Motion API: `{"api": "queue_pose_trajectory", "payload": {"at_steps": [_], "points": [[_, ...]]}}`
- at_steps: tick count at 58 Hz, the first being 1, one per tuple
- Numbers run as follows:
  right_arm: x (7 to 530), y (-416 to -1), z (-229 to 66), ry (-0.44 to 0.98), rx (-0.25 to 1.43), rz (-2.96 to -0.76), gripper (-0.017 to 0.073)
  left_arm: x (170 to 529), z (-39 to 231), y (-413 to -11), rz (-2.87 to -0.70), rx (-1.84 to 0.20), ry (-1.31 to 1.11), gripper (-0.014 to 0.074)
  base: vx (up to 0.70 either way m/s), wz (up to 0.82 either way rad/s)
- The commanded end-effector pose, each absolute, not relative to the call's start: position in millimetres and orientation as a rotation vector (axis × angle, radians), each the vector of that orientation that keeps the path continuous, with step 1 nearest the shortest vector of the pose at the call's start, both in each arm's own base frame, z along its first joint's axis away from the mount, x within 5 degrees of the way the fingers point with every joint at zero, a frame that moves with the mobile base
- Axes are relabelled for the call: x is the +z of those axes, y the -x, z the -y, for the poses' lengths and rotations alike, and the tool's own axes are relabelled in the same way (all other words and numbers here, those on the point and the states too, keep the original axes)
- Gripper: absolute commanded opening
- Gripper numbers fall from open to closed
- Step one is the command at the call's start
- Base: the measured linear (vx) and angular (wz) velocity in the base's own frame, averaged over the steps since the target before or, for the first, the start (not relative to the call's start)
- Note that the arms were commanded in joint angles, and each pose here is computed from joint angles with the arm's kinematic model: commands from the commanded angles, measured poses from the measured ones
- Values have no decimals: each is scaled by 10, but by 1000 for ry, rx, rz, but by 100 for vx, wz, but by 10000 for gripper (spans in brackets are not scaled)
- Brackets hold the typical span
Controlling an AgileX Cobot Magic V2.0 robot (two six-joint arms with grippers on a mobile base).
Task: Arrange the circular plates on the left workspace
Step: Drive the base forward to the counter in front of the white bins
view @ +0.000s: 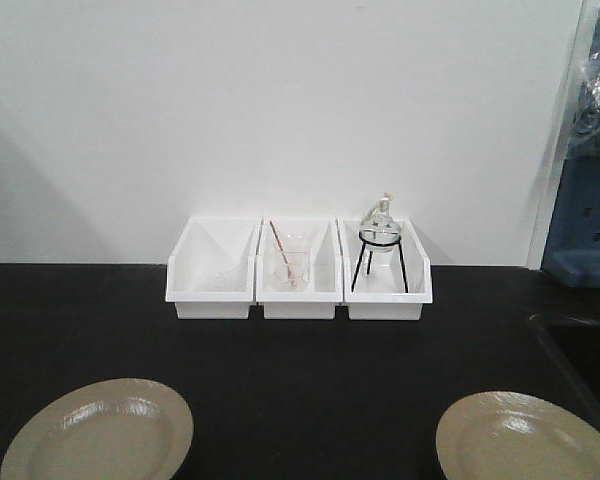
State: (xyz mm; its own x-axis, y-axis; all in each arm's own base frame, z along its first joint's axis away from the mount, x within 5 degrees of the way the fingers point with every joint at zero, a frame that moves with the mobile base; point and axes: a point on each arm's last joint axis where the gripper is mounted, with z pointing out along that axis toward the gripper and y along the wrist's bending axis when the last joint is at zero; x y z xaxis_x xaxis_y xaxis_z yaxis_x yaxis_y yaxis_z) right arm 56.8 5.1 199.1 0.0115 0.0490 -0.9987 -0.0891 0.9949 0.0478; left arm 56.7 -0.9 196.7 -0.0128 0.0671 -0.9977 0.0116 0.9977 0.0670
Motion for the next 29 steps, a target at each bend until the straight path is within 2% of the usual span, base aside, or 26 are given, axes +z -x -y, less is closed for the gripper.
{"api": "queue_pose_trajectory", "payload": {"at_steps": [1, 29], "points": [[2048, -553, -47, 37, 97, -1469, 0, 2010, 5, -560, -1498, 42, -51, 3, 27, -5], [2048, -553, -47, 37, 97, -1469, 0, 2010, 5, -560, -1498, 42, -51, 3, 16, -6]]}}
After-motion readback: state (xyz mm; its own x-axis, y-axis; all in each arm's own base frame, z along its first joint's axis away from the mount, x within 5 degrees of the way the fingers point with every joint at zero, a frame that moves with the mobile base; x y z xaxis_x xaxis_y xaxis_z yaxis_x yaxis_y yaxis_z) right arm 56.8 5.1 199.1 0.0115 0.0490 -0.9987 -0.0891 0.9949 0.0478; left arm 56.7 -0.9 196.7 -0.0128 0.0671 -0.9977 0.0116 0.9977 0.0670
